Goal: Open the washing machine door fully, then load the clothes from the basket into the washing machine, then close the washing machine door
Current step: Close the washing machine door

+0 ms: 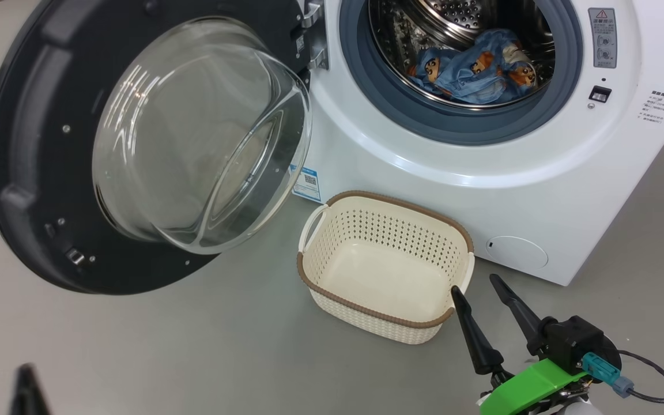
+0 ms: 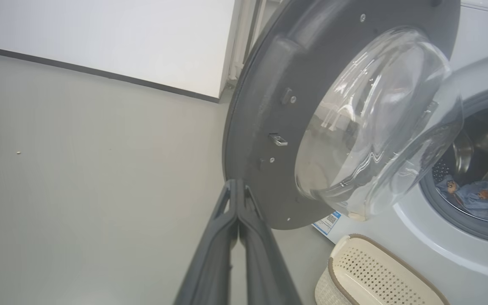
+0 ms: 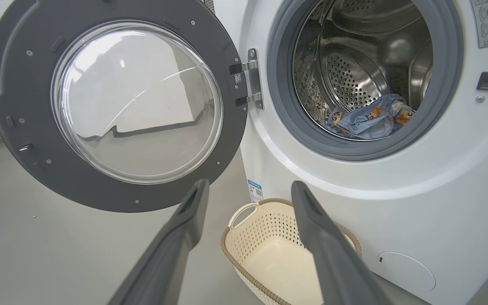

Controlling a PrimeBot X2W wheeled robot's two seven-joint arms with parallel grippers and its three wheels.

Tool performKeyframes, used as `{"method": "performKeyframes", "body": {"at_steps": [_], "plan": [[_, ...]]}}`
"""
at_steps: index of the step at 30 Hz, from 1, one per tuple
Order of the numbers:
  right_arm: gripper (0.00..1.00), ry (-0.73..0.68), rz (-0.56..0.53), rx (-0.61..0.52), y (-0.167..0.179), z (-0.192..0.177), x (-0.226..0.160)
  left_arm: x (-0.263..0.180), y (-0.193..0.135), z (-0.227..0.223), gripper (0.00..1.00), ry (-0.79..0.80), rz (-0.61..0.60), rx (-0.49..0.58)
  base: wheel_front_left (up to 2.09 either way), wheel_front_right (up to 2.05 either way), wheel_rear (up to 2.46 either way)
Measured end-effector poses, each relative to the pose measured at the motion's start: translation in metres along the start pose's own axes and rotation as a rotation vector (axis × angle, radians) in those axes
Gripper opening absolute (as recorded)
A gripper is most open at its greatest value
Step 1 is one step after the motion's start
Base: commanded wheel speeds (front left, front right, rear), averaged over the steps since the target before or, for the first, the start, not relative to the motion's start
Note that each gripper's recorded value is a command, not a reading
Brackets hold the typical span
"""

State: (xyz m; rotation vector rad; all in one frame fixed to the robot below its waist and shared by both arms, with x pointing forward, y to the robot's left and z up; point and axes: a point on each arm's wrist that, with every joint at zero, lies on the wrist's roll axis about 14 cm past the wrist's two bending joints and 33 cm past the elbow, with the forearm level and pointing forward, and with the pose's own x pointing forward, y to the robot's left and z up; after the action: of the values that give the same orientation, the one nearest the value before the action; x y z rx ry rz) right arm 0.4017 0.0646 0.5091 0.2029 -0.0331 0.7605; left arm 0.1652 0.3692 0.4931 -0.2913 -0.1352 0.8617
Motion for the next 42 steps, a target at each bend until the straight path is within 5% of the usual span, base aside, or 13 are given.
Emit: {"method": "performKeyframes", "body": {"at_steps": [5,8,16,22,33,42], "plan": [[1.00,-0.004,-0.008,0.001,-0.002,0.001,-0.001,0.010,0.018,0.016,0.00,-0.053,0.040,-0.112,0.00,0.00,0.00],[1.00,-0.006,-0.014,0.001,-0.004,0.002,-0.001,0.022,0.031,0.035,0.00,-0.127,0.078,-0.295,0.00,0.00,0.00],[1.00,-0.010,-0.030,0.006,-0.008,0.002,-0.003,0.046,0.048,0.073,0.00,-0.273,0.096,-0.474,0.00,0.00,0.00],[1.00,-0.007,-0.048,0.013,-0.012,0.001,-0.007,0.070,0.060,0.087,0.00,-0.297,0.111,-0.740,0.00,0.00,0.00],[1.00,0.001,-0.074,0.025,-0.022,-0.004,-0.010,0.115,0.069,0.108,0.00,-0.256,0.075,-0.928,0.00,0.00,0.00],[1.00,0.011,-0.105,0.019,-0.036,-0.008,-0.016,0.158,0.045,0.114,0.00,-0.125,0.011,-1.080,0.00,0.00,0.00]]}}
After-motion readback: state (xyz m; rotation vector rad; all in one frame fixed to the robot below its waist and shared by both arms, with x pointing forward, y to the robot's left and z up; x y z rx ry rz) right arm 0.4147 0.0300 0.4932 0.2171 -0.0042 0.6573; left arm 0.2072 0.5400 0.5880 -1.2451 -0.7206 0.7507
